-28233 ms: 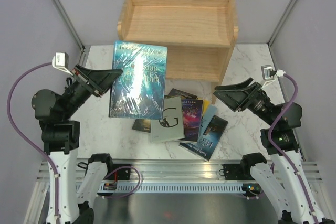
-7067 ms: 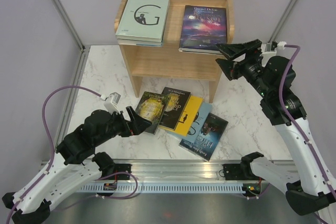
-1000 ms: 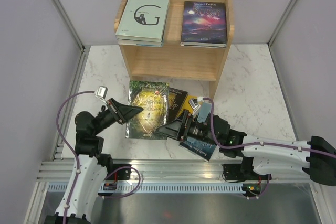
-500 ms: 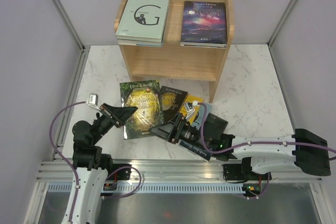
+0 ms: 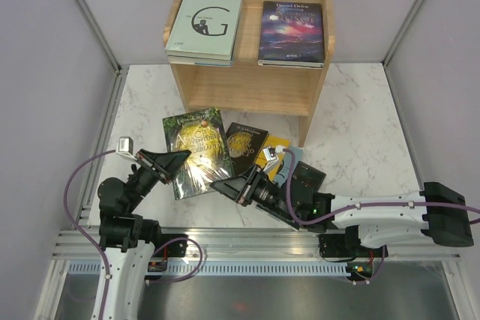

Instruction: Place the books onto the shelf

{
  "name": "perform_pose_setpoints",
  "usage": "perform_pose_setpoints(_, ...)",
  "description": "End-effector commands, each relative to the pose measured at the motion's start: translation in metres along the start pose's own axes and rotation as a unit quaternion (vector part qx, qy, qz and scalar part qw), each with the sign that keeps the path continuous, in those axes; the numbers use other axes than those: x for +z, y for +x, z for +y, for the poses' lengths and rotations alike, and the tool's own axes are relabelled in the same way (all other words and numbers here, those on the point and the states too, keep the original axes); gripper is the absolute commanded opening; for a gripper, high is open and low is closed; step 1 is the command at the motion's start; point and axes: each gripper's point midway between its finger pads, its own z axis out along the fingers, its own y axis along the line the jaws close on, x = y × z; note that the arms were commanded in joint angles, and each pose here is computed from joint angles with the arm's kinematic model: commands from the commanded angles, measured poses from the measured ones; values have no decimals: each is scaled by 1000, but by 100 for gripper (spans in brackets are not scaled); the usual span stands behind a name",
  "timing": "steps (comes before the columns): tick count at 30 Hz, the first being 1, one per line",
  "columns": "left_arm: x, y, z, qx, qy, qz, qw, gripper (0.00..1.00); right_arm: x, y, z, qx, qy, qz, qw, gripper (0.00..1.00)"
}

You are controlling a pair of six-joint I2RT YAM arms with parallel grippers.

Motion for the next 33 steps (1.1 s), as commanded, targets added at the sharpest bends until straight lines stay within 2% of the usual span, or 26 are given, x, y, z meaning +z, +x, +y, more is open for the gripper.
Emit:
perform_pose_setpoints(1,1,-3,34,55,-73,3,996,2,-13,-49,100,1,-117,-78,990,0)
perform_pose_setpoints(3,3,-1,34,59,-83,17,995,2,-17,-54,105,-7,-117,-85,990,0)
perform_pose_setpoints(4,3,0,36,69,-87,26,993,7,-18,-55,108,-9,-120,-85,989,0)
perform_pose_setpoints(6,4,5,35,78,-90,52,991,22,-21,-59,115,-12,-126,-89,988,0)
perform_pose_setpoints(7,4,6,37,93,-92,58,990,39,-22,-59,115,-14,-125,-88,988,0)
perform_pose_setpoints(9,2,7,35,107,-100,68,987,55,-26,-59,119,-12,-127,-87,988,0)
perform_pose_setpoints(10,0,6,31,134,-100,69,984,67,-28,-60,117,-13,-120,-90,989,0)
perform_pose_setpoints(12,-4,6,38,153,-122,75,978,80,-35,-59,118,-10,-120,-89,989,0)
perform_pose_setpoints(17,-14,-1,42,188,-161,62,967,96,-49,-60,117,8,-117,-94,989,0)
perform_pose_setpoints(19,-21,-3,52,197,-192,61,960,100,-53,-56,118,16,-115,-88,989,0)
perform_pose_setpoints(22,-31,-16,50,218,-230,31,948,100,-63,-54,117,33,-111,-90,989,0)
perform_pose_setpoints(26,-45,-38,46,238,-280,-24,930,100,-88,-61,119,35,-95,-125,987,0)
perform_pose_setpoints(29,-50,-45,36,249,-284,-45,925,100,-95,-61,126,27,-89,-130,987,0)
perform_pose_setpoints(33,-51,-43,42,244,-293,-40,924,100,-94,-60,151,27,-105,-127,986,0)
